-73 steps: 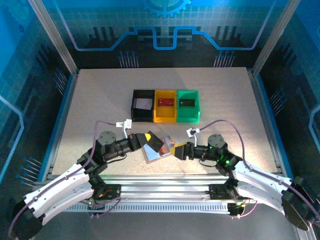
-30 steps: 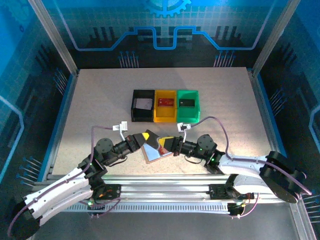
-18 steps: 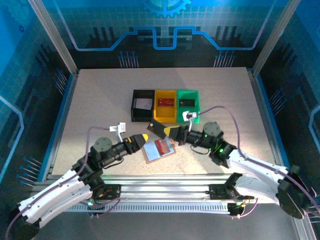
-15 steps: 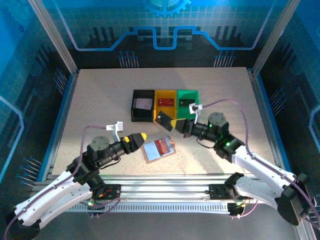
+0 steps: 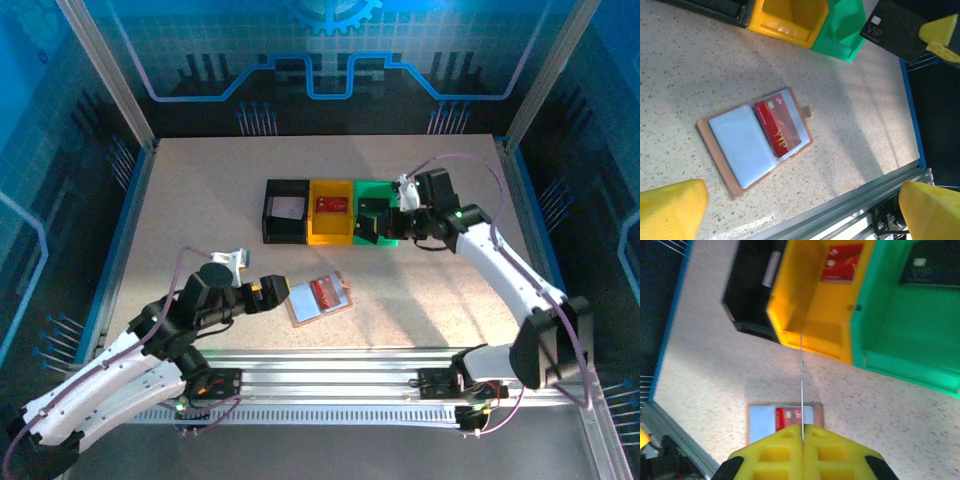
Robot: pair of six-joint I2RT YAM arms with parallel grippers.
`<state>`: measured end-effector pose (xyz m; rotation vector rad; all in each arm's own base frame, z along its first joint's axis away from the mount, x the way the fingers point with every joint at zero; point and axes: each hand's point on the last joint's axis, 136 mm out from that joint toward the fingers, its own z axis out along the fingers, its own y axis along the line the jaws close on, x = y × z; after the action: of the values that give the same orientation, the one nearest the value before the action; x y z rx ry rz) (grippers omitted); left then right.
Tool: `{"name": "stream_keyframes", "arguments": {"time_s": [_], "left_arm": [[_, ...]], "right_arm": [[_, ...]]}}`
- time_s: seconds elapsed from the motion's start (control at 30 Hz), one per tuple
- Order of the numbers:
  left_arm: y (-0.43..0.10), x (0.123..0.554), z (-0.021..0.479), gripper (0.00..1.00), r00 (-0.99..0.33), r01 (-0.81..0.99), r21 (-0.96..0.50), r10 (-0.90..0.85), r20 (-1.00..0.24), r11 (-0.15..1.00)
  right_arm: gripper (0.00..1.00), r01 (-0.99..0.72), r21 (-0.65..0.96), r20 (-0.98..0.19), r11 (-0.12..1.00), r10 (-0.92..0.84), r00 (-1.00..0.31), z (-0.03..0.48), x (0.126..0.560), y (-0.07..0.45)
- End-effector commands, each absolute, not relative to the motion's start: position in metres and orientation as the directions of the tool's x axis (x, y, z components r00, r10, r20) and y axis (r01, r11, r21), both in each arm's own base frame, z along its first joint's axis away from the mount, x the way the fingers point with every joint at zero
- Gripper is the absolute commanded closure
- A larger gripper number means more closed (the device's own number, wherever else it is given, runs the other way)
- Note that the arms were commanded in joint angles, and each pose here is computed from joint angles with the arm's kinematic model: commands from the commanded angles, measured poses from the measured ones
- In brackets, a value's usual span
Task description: Take the credit cards out of the card holder
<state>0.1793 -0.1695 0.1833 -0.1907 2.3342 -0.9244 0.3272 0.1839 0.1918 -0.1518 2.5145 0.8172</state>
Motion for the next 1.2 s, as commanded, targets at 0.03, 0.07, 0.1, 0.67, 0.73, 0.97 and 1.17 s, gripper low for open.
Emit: {"name": "stream_keyframes", "arguments": {"time_s": [0.03, 0.07, 0.1, 0.67, 0.73, 0.97, 1.17], "left_arm": [[-0.167, 0.179, 0.19, 0.01, -0.798, 0.101, -0.633, -0.317, -0.512, 0.767], [-0.167, 0.179, 0.189, 0.01, -0.802, 0.097, -0.632, -0.316, -0.507, 0.769], [-0.168, 0.178, 0.187, 0.01, -0.805, 0.096, -0.631, -0.313, -0.504, 0.77], [-0.169, 0.175, 0.174, 0.01, -0.83, 0.066, -0.629, -0.307, -0.465, 0.775], [-0.17, 0.175, 0.171, 0.01, -0.832, 0.063, -0.63, -0.308, -0.462, 0.774], [-0.171, 0.175, 0.168, 0.01, -0.837, 0.058, -0.635, -0.309, -0.452, 0.771], [-0.171, 0.175, 0.167, 0.01, -0.84, 0.057, -0.626, -0.301, -0.452, 0.778]], "right_arm": [[1.0, -0.204, 0.414, -0.458, 0.887, 0.01, -0.889, 0.184, 0.356, 0.163], [1.0, -0.186, 0.412, -0.448, 0.892, 0.02, -0.894, 0.181, 0.364, 0.16], [1.0, -0.168, 0.419, -0.435, 0.892, 0.035, -0.9, 0.179, 0.372, 0.157], [1.0, -0.099, 0.414, -0.286, 0.905, 0.026, -0.958, 0.125, 0.452, 0.156], [1.0, -0.105, 0.429, -0.284, 0.897, 0.024, -0.959, 0.122, 0.458, 0.159], [1.0, -0.098, 0.397, -0.256, 0.912, 0.008, -0.967, 0.108, 0.476, 0.159], [1.0, -0.08, 0.395, -0.224, 0.915, 0.012, -0.974, 0.092, 0.484, 0.16]]}}
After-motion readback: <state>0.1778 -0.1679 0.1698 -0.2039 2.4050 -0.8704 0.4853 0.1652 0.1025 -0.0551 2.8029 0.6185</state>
